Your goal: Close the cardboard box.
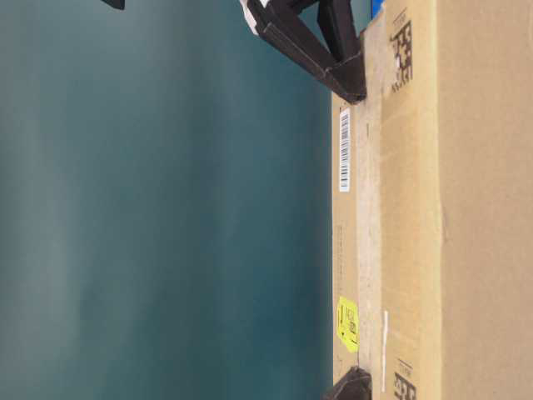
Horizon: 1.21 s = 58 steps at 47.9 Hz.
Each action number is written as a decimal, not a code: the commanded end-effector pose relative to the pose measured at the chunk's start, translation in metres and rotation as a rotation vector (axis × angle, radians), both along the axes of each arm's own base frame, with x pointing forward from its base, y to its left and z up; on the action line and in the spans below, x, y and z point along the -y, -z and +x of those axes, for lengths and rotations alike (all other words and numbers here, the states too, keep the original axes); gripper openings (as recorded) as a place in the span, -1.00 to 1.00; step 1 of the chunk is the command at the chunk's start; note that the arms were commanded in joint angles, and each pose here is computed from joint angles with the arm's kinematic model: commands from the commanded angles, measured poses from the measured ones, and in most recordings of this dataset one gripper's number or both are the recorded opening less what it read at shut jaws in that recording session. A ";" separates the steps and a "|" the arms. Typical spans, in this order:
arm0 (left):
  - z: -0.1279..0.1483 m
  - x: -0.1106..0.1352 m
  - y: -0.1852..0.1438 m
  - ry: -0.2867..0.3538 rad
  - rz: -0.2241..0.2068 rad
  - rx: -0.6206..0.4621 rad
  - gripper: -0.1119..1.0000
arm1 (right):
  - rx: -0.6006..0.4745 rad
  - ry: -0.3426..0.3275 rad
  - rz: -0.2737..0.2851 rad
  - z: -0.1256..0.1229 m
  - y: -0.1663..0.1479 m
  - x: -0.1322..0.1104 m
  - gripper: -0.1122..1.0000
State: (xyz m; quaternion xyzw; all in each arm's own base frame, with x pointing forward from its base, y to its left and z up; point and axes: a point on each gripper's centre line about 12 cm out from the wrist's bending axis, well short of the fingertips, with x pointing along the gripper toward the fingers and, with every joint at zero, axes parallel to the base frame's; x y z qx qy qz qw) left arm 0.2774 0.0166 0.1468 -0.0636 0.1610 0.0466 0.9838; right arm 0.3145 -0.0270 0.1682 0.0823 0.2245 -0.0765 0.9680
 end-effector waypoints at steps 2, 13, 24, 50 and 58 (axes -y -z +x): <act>0.002 -0.001 -0.002 -0.002 0.001 0.006 -0.80 | 0.017 0.006 0.002 0.001 -0.004 0.001 -0.79; 0.002 0.003 -0.001 0.010 0.001 0.003 -0.80 | 0.020 0.006 0.000 0.002 -0.005 0.001 -0.80; 0.002 0.003 0.001 0.011 -0.001 -0.005 -0.80 | 0.021 0.006 0.000 0.002 -0.005 0.001 -0.80; 0.003 0.003 0.004 0.009 -0.006 -0.018 -0.80 | 0.025 0.006 0.000 0.002 -0.006 0.001 -0.80; 0.003 0.003 0.004 0.007 -0.006 -0.020 -0.80 | 0.025 0.006 0.000 0.002 -0.006 0.001 -0.79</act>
